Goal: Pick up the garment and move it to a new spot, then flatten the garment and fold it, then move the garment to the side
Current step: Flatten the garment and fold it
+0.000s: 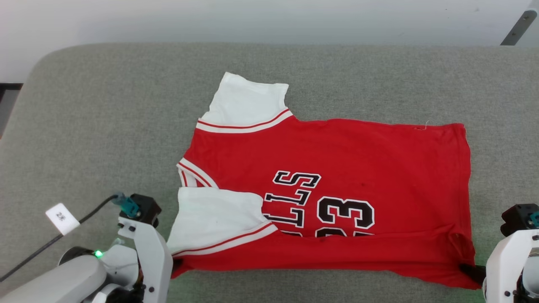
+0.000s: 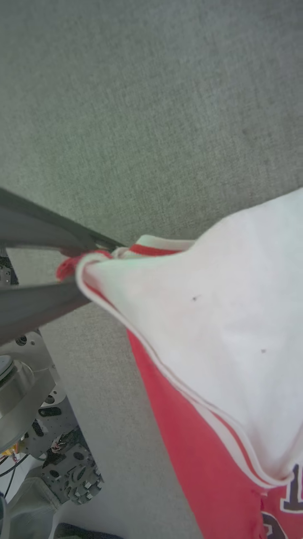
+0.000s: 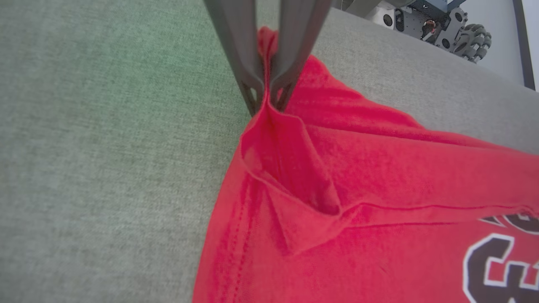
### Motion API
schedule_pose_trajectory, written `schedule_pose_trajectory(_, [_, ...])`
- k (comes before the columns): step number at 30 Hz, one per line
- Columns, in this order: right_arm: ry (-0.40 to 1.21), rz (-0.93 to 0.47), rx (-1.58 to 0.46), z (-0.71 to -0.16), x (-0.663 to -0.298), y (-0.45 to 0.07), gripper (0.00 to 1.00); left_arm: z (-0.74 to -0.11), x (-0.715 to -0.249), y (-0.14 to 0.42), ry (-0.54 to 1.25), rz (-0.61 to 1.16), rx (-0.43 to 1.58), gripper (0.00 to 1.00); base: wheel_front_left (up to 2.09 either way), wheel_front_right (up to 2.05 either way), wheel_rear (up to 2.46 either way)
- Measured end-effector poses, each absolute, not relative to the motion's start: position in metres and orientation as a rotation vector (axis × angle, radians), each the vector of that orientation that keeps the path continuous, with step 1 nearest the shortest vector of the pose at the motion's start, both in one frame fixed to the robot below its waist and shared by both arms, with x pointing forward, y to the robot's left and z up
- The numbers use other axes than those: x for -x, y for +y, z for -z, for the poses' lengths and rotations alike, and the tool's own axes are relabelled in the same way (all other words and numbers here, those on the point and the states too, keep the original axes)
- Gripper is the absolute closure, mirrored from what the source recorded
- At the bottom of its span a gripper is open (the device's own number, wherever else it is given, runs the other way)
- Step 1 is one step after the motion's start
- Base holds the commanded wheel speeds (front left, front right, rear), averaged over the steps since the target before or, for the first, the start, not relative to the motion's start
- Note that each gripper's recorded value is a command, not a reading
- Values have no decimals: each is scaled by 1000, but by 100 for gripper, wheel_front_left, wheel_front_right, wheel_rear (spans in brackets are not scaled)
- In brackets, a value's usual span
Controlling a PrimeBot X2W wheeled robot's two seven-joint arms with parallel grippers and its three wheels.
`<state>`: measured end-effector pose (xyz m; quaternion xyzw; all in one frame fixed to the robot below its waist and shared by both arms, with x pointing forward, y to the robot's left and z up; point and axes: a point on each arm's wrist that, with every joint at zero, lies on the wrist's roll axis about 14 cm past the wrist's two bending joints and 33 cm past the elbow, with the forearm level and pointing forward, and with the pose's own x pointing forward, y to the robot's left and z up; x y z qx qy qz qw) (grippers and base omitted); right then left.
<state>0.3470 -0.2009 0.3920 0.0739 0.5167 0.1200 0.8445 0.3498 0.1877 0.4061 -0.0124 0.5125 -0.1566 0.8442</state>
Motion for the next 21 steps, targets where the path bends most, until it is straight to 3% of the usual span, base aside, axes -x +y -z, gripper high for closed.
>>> schedule_pose_trajectory(4, [1078, -243, -152, -389, -349, -199, 99, -401, -354, 187, 1063, 335, 18, 59, 0, 0, 0])
schedule_pose_trajectory(5, [1067, -240, -146, -390, -351, -199, 89, -399, -355, 187, 1061, 337, 10, 54, 0, 0, 0])
schedule_pose_trajectory(7, [1057, -238, -144, -390, -354, -198, 83, -398, -357, 188, 1051, 334, 6, 36, 0, 0, 0])
schedule_pose_trajectory(8, [1057, -239, -143, -389, -354, -197, 71, -397, -358, 189, 1048, 329, 6, 25, 0, 0, 0])
schedule_pose_trajectory(9, [1055, -239, -141, -389, -354, -197, 57, -396, -359, 189, 1049, 325, 4, 5, 0, 0, 0])
schedule_pose_trajectory(10, [1053, -239, -137, -389, -355, -197, 53, -396, -359, 190, 1049, 324, 2, 0, 0, 0, 0])
schedule_pose_trajectory(12, [1046, -241, -132, -391, -357, -196, 0, -396, -359, 191, 1049, 320, 1, 0, 0, 0, 0])
schedule_pose_trajectory(21, [987, -232, -121, -408, -362, -202, 0, -413, -362, 199, 1045, 295, -25, 0, 0, 0, 0])
